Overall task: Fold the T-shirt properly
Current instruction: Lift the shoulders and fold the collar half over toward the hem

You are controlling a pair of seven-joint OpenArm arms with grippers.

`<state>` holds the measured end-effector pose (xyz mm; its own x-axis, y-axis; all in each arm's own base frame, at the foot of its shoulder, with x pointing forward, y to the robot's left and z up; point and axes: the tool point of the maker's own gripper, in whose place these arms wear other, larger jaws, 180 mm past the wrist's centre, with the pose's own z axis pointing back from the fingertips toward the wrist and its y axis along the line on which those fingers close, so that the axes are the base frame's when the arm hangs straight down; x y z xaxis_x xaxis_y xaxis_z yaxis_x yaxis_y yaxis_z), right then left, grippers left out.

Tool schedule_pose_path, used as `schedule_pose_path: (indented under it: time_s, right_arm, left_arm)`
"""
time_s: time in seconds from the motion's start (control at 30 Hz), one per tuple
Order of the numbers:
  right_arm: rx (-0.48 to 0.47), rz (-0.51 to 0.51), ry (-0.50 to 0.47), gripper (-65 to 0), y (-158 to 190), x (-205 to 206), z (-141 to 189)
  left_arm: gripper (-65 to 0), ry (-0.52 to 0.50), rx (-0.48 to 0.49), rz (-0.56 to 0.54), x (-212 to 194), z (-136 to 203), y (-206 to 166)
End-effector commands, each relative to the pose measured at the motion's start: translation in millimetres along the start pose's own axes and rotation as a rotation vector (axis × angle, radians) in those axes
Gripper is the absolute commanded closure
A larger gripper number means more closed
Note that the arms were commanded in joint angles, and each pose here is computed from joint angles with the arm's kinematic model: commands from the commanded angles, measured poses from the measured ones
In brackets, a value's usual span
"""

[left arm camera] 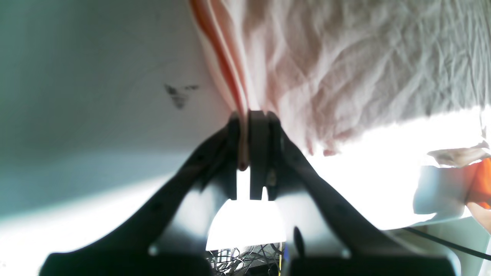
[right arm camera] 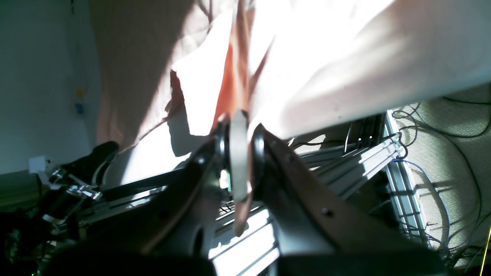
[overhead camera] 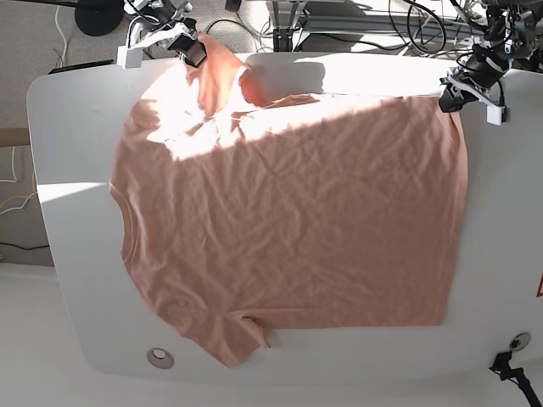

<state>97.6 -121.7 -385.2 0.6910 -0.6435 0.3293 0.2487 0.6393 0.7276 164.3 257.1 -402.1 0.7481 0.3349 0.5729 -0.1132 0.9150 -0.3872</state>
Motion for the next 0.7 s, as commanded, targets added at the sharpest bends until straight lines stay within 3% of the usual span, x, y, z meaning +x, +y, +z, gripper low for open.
schedule_pose_path:
  time_s: [0.0, 0.2, 0.33, 0.67]
  right_arm:
    - [0.023, 0.012, -0.008, 0.0, 9, 1, 8]
    - [0.068, 0.06, -0.027, 0.0, 24, 8, 15]
    - [0.143, 0.067, -0.109, 0.0, 36, 45, 8]
    - [0.322, 0.143, -0.255, 0.0, 82, 123, -19]
  left_arm:
    - [0.0, -0.028, -0.025, -0.039, 10, 9, -11]
    - [0.0, -0.03, -0.069, -0.109, 10, 27, -38]
    - [0.0, -0.068, -0.091, -0.137, 23, 28, -50]
    - [0.0, -0.312, -0.16, -0.196, 122, 9, -78]
